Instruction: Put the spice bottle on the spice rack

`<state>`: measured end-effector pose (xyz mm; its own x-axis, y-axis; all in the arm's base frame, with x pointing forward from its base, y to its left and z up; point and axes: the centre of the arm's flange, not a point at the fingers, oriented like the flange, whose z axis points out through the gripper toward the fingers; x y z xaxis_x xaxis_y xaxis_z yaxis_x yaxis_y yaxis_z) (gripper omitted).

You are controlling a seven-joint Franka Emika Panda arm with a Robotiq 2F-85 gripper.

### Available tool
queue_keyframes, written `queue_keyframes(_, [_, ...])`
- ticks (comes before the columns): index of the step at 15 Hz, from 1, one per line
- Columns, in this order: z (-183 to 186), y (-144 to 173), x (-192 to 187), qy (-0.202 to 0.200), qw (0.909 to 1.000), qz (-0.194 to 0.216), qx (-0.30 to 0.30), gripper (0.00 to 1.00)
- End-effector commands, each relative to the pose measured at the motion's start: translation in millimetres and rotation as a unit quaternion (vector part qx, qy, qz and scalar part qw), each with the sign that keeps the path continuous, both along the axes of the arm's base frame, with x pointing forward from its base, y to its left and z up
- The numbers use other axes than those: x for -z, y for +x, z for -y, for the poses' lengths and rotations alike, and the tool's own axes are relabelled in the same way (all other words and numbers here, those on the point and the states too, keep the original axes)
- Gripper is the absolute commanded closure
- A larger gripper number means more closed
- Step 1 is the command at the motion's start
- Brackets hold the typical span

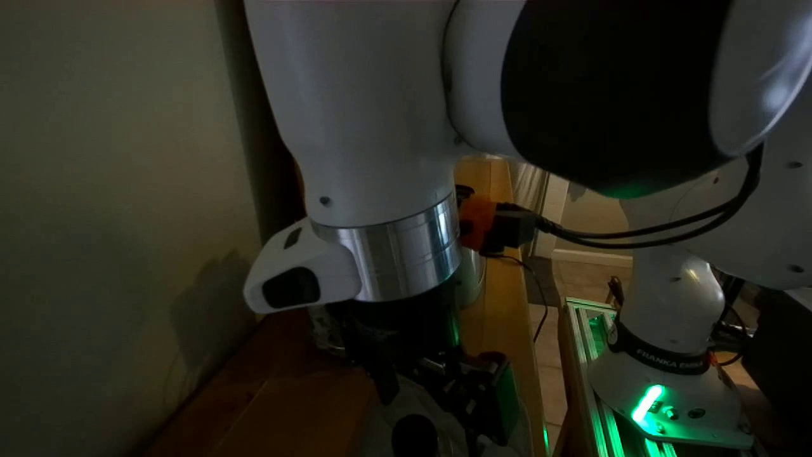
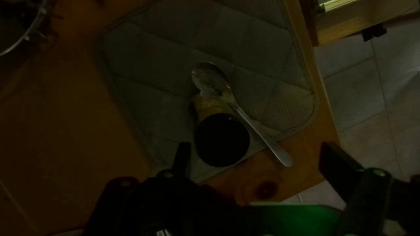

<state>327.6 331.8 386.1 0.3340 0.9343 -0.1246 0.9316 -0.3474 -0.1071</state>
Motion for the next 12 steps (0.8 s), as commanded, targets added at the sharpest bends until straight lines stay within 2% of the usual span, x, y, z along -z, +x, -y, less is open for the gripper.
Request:
queue_keyframes(1, [2,0,17,-0.008,0.9997,-0.008,-0.022,0.00])
queue_keyframes(6, [2,-3,31,-0.004,0.9993,-0.012,-0.037,0.00])
queue_keyframes(12, [1,-1,38,0.007,0.9993,0.003,-0.036,0.00])
